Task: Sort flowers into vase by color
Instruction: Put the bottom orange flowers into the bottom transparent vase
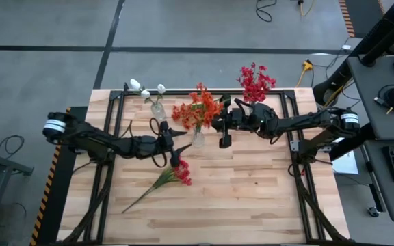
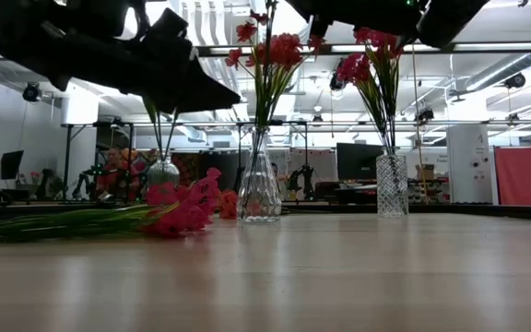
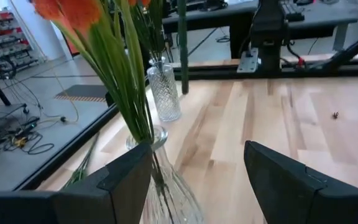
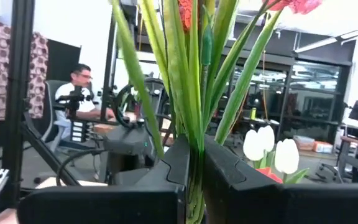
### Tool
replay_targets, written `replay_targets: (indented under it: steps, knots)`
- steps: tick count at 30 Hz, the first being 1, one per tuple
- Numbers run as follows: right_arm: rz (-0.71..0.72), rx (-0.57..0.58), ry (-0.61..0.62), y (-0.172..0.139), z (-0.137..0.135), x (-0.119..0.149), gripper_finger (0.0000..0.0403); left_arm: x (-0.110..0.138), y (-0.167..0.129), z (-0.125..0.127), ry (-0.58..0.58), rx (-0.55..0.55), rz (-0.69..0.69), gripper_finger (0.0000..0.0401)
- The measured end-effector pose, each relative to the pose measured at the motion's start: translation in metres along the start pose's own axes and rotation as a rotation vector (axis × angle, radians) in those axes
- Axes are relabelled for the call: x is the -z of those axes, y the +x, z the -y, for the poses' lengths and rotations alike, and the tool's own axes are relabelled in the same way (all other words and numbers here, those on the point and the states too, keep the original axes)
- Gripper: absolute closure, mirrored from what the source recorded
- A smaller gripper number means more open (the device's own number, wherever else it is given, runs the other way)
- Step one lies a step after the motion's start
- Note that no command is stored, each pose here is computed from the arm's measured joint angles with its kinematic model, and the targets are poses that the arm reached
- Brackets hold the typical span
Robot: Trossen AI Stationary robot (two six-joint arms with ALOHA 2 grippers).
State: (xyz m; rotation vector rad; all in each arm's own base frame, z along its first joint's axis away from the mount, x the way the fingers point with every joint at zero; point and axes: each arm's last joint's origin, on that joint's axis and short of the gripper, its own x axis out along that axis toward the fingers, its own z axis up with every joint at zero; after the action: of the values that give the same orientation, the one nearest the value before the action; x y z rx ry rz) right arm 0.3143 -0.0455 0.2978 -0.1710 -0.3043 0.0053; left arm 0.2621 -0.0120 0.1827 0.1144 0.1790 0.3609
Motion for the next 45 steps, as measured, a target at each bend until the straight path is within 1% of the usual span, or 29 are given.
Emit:
replay_targets:
  steps: [3, 5, 9, 12, 16, 20, 25, 29, 33, 35, 41, 45]
  knots:
    - [0.001, 0.002, -0.009, -0.001, 0.001, 0.0, 0.0385, 0.003, 0.002, -0.003, 0.004, -0.014, -0.011, 0.0164]
    - [0.007, 0.003, -0.016, -0.001, 0.001, 0.0, 0.0385, 0.003, 0.004, -0.009, -0.003, -0.043, -0.014, 0.0164]
    - [0.003, -0.016, -0.004, 0.0, -0.002, 0.0, 0.0385, 0.007, 0.009, -0.018, -0.051, -0.084, -0.029, 0.0164]
    - [-0.003, -0.023, -0.015, -0.001, -0.005, 0.002, 0.0385, 0.016, 0.014, -0.016, -0.045, -0.078, -0.056, 0.0164]
    - [-0.007, -0.014, -0.017, -0.002, -0.005, 0.003, 0.0385, 0.024, 0.021, -0.017, -0.027, -0.089, -0.049, 0.0164]
    - [-0.011, -0.013, -0.017, -0.002, -0.005, 0.002, 0.0385, 0.032, 0.026, -0.017, -0.062, -0.092, -0.065, 0.0164]
    - [-0.024, -0.016, -0.018, -0.001, -0.006, 0.008, 0.0385, 0.038, 0.034, -0.018, -0.097, -0.069, -0.01, 0.0153]
    - [-0.02, -0.016, -0.026, 0.0, -0.006, 0.011, 0.0385, 0.048, 0.041, -0.017, -0.11, -0.078, 0.013, 0.0138]
    - [-0.008, -0.014, -0.03, 0.0, -0.006, 0.013, 0.0385, 0.055, 0.045, -0.017, -0.125, -0.086, 0.048, 0.0131]
    - [0.006, -0.012, -0.035, 0.0, -0.006, 0.013, 0.0385, 0.056, 0.047, -0.019, -0.136, -0.092, 0.073, 0.0131]
    - [0.012, -0.009, -0.038, -0.002, -0.006, 0.017, 0.0385, 0.059, 0.049, -0.023, -0.142, -0.113, 0.089, 0.013]
    - [0.009, -0.009, -0.046, -0.001, -0.006, 0.018, 0.0385, 0.057, 0.052, -0.025, -0.132, -0.099, 0.096, 0.013]
